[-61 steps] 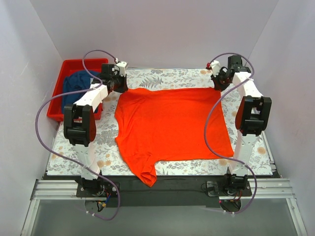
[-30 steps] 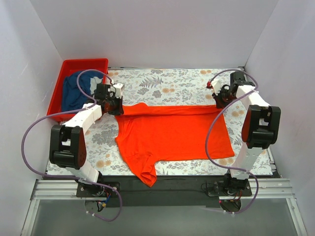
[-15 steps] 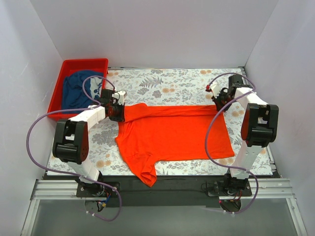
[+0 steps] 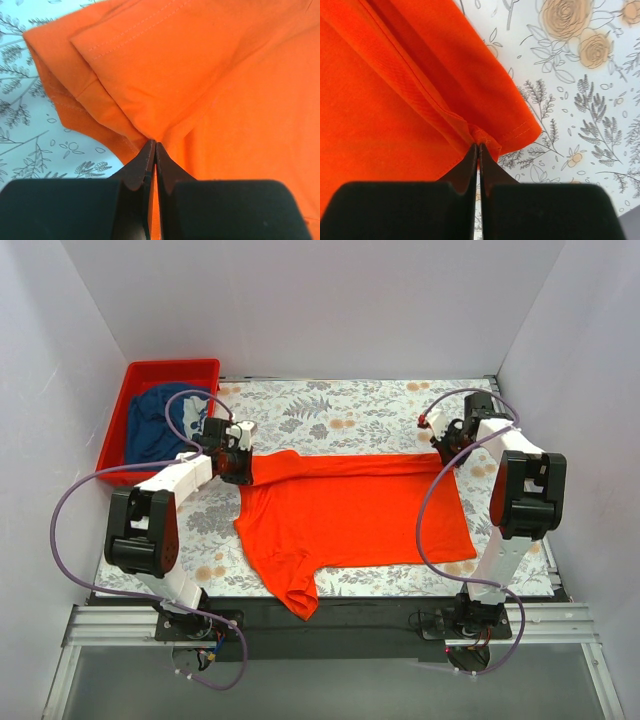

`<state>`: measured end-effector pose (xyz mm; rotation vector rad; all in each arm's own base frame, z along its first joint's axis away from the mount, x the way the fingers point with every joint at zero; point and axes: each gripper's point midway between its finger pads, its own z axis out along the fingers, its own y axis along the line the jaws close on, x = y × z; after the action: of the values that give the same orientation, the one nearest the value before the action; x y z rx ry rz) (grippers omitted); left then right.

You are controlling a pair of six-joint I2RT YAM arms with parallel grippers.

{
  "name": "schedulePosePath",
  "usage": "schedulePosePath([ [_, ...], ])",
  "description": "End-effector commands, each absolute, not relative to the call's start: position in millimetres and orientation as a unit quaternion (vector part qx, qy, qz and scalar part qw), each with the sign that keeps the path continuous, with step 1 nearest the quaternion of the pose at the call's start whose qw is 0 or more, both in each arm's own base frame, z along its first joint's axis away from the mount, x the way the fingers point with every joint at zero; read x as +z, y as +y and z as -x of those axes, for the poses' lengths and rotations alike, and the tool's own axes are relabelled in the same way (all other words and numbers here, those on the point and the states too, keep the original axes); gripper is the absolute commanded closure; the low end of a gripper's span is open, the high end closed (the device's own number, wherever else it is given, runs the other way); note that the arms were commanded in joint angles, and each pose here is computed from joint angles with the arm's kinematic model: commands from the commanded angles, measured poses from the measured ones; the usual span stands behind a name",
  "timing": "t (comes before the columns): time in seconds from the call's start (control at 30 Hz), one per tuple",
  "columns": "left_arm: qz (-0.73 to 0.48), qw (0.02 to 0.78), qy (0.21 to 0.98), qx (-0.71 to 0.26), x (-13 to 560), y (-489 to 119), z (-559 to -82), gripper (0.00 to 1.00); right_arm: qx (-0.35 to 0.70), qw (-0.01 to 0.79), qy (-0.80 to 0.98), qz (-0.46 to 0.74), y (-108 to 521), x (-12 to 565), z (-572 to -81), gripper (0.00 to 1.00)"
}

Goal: Fold and stack the t-shirts
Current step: Fold the tshirt

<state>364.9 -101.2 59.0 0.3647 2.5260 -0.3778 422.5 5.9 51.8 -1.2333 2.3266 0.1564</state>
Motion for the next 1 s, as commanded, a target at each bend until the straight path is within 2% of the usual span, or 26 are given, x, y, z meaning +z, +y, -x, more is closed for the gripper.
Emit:
schedulePosePath([
  [0.0, -0.146, 0.276, 0.938, -0.15, 63, -105, -355, 1.0, 0.041, 0.256, 0.845, 0.468, 1, 60, -417, 0.99],
  [0.2, -0.156, 0.262, 0.942, -0.142, 49, -102, -349, 1.0, 0.041, 0.238, 0.841, 0.485, 1, 51, -398, 0.99],
  [0.23, -0.16, 0.258, 0.942, -0.143, 51, -102, -349, 0.98, 0.038, 0.237, 0.839, 0.488, 1, 52, -396, 0.93],
  [0.3, -0.171, 0.263, 0.938, -0.149, 59, -105, -350, 0.82, 0.031, 0.231, 0.838, 0.493, -2, 51, -391, 0.75],
  [0.33, -0.176, 0.26, 0.936, -0.16, 64, -108, -348, 0.76, 0.027, 0.232, 0.838, 0.493, -3, 54, -391, 0.6],
  [0.4, -0.186, 0.285, 0.925, -0.169, 86, -113, -358, 0.65, 0.021, 0.236, 0.839, 0.491, -5, 59, -393, 0.54],
  [0.6, -0.163, 0.326, 0.917, -0.164, 123, -113, -401, 0.6, 0.035, 0.266, 0.836, 0.479, 0, 98, -407, 0.54],
  [0.77, -0.127, 0.312, 0.926, -0.172, 115, -111, -424, 0.6, 0.071, 0.257, 0.846, 0.461, 9, 112, -402, 0.54],
  [0.97, -0.091, 0.292, 0.937, -0.168, 97, -108, -437, 0.61, 0.17, 0.316, 0.851, 0.384, 67, 154, -440, 0.55],
])
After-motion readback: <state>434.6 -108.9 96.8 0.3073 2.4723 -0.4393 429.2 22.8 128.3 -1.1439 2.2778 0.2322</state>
